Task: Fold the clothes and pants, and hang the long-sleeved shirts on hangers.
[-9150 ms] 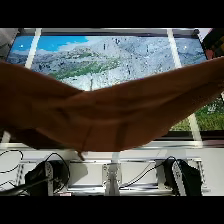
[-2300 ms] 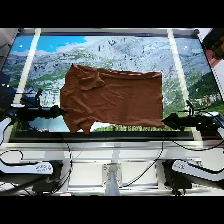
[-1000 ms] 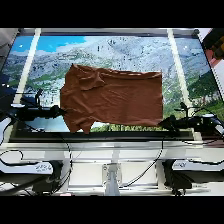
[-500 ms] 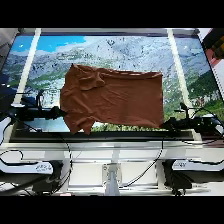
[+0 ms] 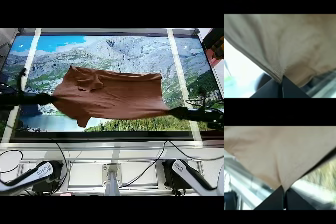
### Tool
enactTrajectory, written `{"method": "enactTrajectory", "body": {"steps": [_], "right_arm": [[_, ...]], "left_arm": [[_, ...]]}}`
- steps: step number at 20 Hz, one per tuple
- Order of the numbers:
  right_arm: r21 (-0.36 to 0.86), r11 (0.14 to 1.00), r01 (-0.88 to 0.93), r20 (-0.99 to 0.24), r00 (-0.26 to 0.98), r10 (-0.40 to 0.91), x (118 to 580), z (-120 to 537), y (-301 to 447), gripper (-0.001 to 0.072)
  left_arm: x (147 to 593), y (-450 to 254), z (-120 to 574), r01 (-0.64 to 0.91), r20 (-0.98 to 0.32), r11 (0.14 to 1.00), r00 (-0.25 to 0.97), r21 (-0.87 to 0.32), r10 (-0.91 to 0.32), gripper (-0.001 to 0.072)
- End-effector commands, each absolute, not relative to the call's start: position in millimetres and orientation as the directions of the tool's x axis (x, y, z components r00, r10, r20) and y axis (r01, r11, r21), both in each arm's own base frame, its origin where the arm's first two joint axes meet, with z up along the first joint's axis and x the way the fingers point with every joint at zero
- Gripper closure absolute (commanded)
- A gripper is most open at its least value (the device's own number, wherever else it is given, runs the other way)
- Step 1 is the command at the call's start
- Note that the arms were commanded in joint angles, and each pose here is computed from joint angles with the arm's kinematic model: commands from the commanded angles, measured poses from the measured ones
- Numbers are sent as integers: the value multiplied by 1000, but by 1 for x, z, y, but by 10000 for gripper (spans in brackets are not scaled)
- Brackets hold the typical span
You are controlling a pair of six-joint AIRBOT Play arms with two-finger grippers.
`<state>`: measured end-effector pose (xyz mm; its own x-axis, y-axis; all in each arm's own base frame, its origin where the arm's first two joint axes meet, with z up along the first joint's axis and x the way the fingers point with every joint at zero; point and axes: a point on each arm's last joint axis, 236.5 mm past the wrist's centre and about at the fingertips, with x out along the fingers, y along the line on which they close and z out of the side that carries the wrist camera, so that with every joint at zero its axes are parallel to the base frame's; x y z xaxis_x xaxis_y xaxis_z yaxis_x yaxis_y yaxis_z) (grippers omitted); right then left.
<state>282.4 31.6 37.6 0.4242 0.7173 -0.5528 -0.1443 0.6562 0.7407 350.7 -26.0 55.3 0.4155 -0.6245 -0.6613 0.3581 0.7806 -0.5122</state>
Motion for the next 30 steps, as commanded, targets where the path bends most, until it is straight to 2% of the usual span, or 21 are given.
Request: {"method": "enactTrajectory", "body": {"steps": [1,4,7,11,14,16,19,22,24,26,28,30], "right_arm": [[618,703,-352,-416,612,673,288,150,50,697],[461,792,-401,-347,740,576,281,232,56,697],[303,858,-415,-245,836,491,264,307,66,697],[105,892,-440,-115,886,450,221,390,98,697],[-27,900,-435,-26,900,435,190,437,120,697],[-83,906,-415,38,907,419,178,463,127,697],[-81,919,-386,82,916,392,180,474,120,697],[5,937,-350,17,937,350,207,459,94,697],[144,937,-318,-73,941,330,238,430,66,697],[294,911,-288,-178,921,348,276,385,38,697],[454,855,-252,-264,878,399,317,328,18,697],[584,782,-219,-331,815,476,358,267,21,697]], "left_arm": [[355,-23,154,448,-580,849,626,-280,-522,688],[357,-27,242,417,-359,895,820,-158,-445,687],[340,-27,317,359,-128,932,923,-57,-363,687],[285,-25,409,217,174,975,959,55,-223,687],[227,-16,468,63,403,994,910,88,-93,687],[197,-21,487,22,482,995,873,100,-67,687],[193,-33,481,83,459,993,881,79,-110,688],[233,-34,438,208,315,973,934,-100,-167,689],[274,-26,386,248,164,919,965,-306,-206,689],[319,-15,320,209,-10,843,969,-496,-246,689],[363,-11,257,155,-155,784,940,-600,-304,689],[404,-27,213,158,-212,737,899,-657,-383,688]]}}
